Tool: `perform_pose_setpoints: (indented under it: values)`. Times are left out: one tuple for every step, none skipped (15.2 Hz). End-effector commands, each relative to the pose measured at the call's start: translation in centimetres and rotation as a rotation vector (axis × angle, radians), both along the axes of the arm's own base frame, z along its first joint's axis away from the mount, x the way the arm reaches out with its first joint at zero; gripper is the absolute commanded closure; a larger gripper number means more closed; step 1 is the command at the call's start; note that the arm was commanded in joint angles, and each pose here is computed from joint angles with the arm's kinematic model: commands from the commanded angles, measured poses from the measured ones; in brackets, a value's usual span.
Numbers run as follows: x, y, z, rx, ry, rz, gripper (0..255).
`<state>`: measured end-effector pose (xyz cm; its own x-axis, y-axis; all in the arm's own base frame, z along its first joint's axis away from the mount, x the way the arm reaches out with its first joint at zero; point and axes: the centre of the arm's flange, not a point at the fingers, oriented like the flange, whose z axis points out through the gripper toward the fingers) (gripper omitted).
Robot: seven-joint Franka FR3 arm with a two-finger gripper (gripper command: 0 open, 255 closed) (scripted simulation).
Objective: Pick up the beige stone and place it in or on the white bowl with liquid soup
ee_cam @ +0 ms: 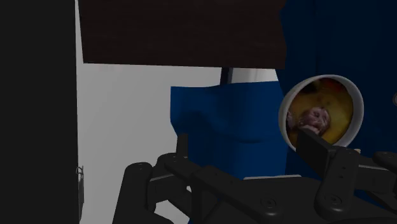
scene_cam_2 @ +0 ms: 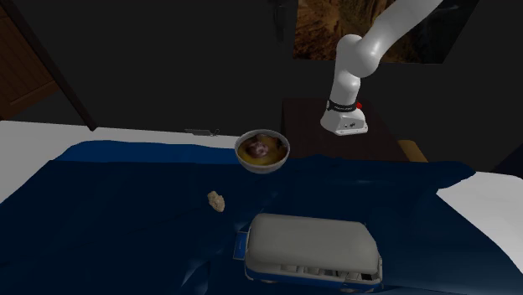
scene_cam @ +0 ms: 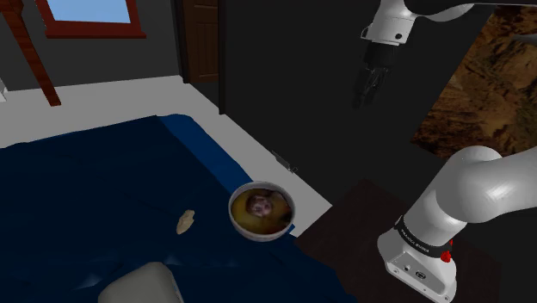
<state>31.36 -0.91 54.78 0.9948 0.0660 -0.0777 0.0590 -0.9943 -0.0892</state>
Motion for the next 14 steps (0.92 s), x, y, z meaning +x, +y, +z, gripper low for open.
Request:
perform_pose_setpoints:
  values:
    - [0.0,0.0,0.0,0.0,0.0,0.0,0]
    - [0.2,1.2,-0.6,-0.003,-0.003,-0.004,0]
    - [0.4,2.3,-1.3,-0.006,-0.005,-0.008,0]
    - [0.7,3.5,-1.9,-0.009,-0.008,-0.012,0]
    - [0.9,4.6,-2.6,-0.012,-0.01,-0.016,0]
    - [1.2,5.8,-3.2,-0.015,-0.013,-0.02,0]
    - [1.4,6.9,-3.9,-0.018,-0.015,-0.024,0]
    - [1.7,8.1,-4.6,-0.021,-0.018,-0.028,0]
    - [1.9,9.2,-5.2,-0.024,-0.02,-0.032,0]
    - [2.2,10.3,-5.9,-0.027,-0.023,-0.036,0]
    - [2.5,11.5,-6.6,-0.03,-0.025,-0.04,0]
    - [2.8,12.6,-7.2,-0.034,-0.028,-0.044,0]
    - [3.0,13.7,-7.9,-0.037,-0.03,-0.049,0]
    - [3.3,14.9,-8.6,-0.04,-0.033,-0.053,0]
